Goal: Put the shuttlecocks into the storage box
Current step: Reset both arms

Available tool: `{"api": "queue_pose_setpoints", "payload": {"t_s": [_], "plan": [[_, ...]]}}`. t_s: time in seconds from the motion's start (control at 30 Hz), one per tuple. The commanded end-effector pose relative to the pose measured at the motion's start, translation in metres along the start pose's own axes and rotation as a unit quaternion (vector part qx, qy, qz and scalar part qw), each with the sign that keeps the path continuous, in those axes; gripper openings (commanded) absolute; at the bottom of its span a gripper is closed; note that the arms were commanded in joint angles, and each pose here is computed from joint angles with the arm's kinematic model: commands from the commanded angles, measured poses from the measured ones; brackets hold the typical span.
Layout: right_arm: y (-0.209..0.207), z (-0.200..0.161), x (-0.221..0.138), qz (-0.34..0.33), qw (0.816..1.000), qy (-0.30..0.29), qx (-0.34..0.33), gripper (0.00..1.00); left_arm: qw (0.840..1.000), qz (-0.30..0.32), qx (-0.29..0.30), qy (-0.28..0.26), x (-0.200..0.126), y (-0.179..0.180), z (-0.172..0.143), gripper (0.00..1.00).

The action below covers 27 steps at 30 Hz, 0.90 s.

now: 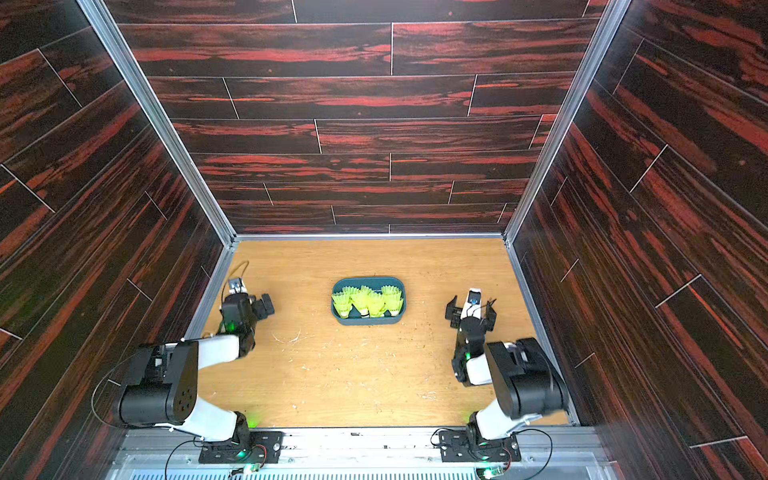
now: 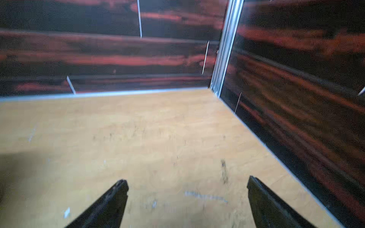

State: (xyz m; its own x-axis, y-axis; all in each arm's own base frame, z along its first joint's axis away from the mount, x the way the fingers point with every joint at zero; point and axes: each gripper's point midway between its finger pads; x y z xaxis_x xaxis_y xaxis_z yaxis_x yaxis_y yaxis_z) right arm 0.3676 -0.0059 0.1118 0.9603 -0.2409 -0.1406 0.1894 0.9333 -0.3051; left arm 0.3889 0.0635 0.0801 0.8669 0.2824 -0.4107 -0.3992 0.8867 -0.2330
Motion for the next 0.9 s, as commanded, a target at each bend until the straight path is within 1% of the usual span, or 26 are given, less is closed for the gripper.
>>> {"api": "queue_pose_setpoints", "payload": {"t_s": [0.0, 0.03, 0.1, 0.17, 0.2, 0.23, 0.27, 0.3, 0.33, 0.4, 0.47, 0.53, 0.87], "plan": [[-0.01, 0.024, -0.003, -0.017, 0.998, -0.052, 0.032, 0.98, 0.994, -0.034, -0.025, -0.1, -0.012, -0.005, 0.026, 1.0], [-0.013, 0.024, -0.002, -0.027, 0.998, -0.051, 0.037, 0.98, 0.997, -0.023, -0.022, -0.068, -0.009, -0.003, 0.017, 1.0], [-0.012, 0.021, 0.005, -0.033, 0.998, -0.034, 0.033, 0.98, 0.999, -0.008, -0.012, -0.037, -0.002, -0.003, 0.015, 1.0], [-0.011, 0.021, 0.006, -0.032, 0.998, -0.034, 0.03, 0.98, 0.998, -0.016, -0.015, -0.051, -0.003, -0.004, 0.016, 1.0], [-0.01, 0.021, 0.006, -0.031, 0.999, -0.034, 0.028, 0.98, 0.997, -0.017, -0.021, -0.073, -0.003, -0.004, 0.022, 1.0], [-0.009, 0.021, 0.006, -0.029, 0.999, -0.034, 0.027, 0.98, 0.997, -0.018, -0.022, -0.076, -0.003, -0.003, 0.022, 1.0], [-0.009, 0.022, 0.006, -0.029, 0.999, -0.034, 0.027, 0.98, 0.998, -0.018, -0.017, -0.058, -0.003, -0.004, 0.016, 1.0], [-0.01, 0.022, 0.006, -0.031, 0.999, -0.035, 0.027, 0.98, 0.998, -0.016, -0.019, -0.056, -0.004, -0.003, 0.017, 1.0], [-0.01, 0.022, 0.005, -0.03, 0.999, -0.036, 0.027, 0.98, 0.998, -0.016, -0.019, -0.058, -0.004, -0.002, 0.017, 1.0], [-0.01, 0.022, 0.004, -0.029, 0.999, -0.037, 0.027, 0.98, 0.996, -0.017, -0.024, -0.08, -0.005, -0.002, 0.023, 1.0], [-0.009, 0.022, 0.004, -0.029, 0.999, -0.036, 0.027, 0.98, 0.997, -0.019, -0.02, -0.068, -0.005, -0.003, 0.019, 1.0], [-0.009, 0.022, 0.004, -0.028, 0.999, -0.037, 0.025, 0.98, 0.996, -0.017, -0.024, -0.08, -0.005, -0.002, 0.023, 1.0], [-0.007, 0.022, 0.007, -0.028, 0.999, -0.033, 0.021, 0.98, 0.996, -0.015, -0.023, -0.079, -0.005, -0.002, 0.023, 1.0]]}}
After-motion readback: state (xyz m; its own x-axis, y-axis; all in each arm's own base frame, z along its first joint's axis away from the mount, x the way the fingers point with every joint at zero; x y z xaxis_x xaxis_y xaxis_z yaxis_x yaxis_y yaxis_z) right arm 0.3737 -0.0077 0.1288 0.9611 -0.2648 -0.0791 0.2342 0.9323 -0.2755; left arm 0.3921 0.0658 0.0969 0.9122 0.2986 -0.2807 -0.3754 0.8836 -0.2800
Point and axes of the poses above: each gripper's point midway between its finger pads, its own x axis out along the fingers, its own y axis along the line the jaws close on, z = x × y, and after that the axes turned 13 degrees about -x, right-handed
